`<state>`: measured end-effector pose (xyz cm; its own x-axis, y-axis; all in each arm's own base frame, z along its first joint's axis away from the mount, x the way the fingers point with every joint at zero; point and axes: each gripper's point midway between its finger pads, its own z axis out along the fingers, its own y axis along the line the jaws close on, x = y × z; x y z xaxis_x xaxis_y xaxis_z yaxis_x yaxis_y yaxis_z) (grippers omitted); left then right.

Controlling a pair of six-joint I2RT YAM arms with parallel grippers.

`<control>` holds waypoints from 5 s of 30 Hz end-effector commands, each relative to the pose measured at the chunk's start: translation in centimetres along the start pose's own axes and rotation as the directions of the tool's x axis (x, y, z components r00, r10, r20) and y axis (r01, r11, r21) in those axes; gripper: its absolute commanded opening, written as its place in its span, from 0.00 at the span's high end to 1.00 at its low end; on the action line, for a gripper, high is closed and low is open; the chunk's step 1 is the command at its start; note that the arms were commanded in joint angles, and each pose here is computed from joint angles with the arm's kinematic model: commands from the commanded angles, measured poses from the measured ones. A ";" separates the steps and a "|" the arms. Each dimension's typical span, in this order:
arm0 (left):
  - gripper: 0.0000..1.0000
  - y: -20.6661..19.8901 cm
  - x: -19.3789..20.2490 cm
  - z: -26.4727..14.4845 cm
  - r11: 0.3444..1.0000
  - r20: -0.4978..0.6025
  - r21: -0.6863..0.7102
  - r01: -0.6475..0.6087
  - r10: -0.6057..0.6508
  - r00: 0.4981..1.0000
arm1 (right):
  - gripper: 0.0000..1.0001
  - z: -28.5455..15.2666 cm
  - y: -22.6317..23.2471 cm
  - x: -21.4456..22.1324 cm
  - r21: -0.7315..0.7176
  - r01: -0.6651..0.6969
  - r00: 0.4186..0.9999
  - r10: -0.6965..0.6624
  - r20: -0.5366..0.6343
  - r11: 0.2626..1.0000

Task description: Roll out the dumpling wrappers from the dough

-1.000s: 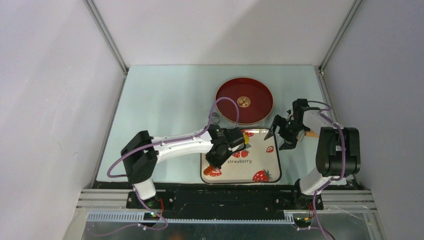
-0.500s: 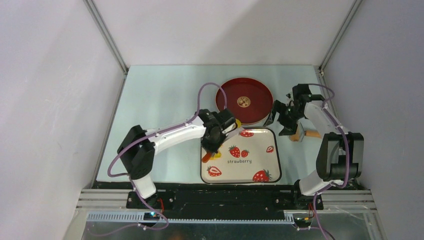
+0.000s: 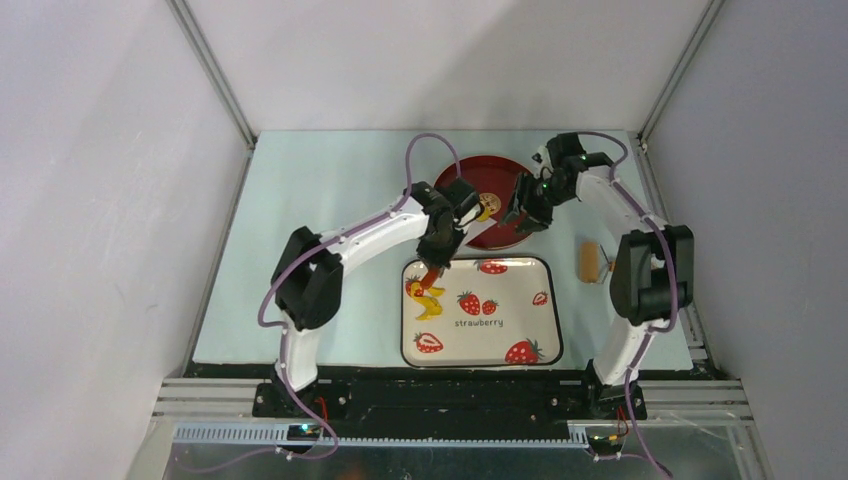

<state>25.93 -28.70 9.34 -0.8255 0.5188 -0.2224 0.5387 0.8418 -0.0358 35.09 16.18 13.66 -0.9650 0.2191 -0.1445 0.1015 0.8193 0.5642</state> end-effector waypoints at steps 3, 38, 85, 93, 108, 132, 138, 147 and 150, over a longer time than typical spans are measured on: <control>1.00 1.2 -4.1 0.0 1.000 0.053 0.013 0.007 -0.008 0.999 | 0.70 1.9 4.8 -2.8 -0.149 0.019 0.999 -0.023 -0.025 0.989; 1.00 0.6 -5.8 0.3 0.998 0.051 0.063 0.016 -0.019 0.999 | 0.91 12.2 2.3 -5.5 0.021 0.028 0.999 -0.028 -0.038 0.999; 1.00 0.7 -2.4 -4.2 0.998 0.077 0.050 0.024 -0.028 0.997 | 0.90 14.3 -0.2 -5.8 0.228 0.085 0.996 -0.077 -0.042 0.970; 1.00 1.3 -2.4 -6.8 0.999 0.140 0.026 0.037 -0.041 0.989 | 0.89 12.6 1.2 -5.8 0.194 0.089 0.996 -0.084 -0.034 0.977; 1.00 6.5 -2.0 -11.2 0.980 0.277 -0.007 0.199 -0.190 0.942 | 0.84 -1.1 2.2 -4.5 0.065 0.021 0.988 -0.031 0.152 0.998; 1.00 14.7 10.4 -0.1 0.787 0.217 -0.048 0.615 -0.593 0.775 | 0.38 -6.7 -10.6 6.6 0.151 -0.130 0.953 0.082 0.292 0.980; 0.81 14.7 11.5 2.0 0.778 0.189 -0.071 0.624 -0.604 0.774 | 0.35 -6.3 -10.9 7.4 0.137 -0.145 0.949 0.098 0.301 0.980; 0.30 14.7 10.6 0.1 0.775 0.294 -0.006 0.632 -0.602 0.742 | 0.18 -7.2 -10.1 7.3 0.103 -0.110 0.932 0.067 0.356 0.989; 0.15 14.9 9.3 -2.6 0.789 0.398 0.050 0.612 -0.578 0.713 | 0.03 -8.0 -9.4 6.8 0.089 -0.082 0.915 0.039 0.401 0.993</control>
<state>23.36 -10.66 4.61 -0.9304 -0.1320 -0.3419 -0.0944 0.9877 -0.1245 24.43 5.76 11.62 -0.8322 0.4471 -0.3279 0.2651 0.8403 0.4729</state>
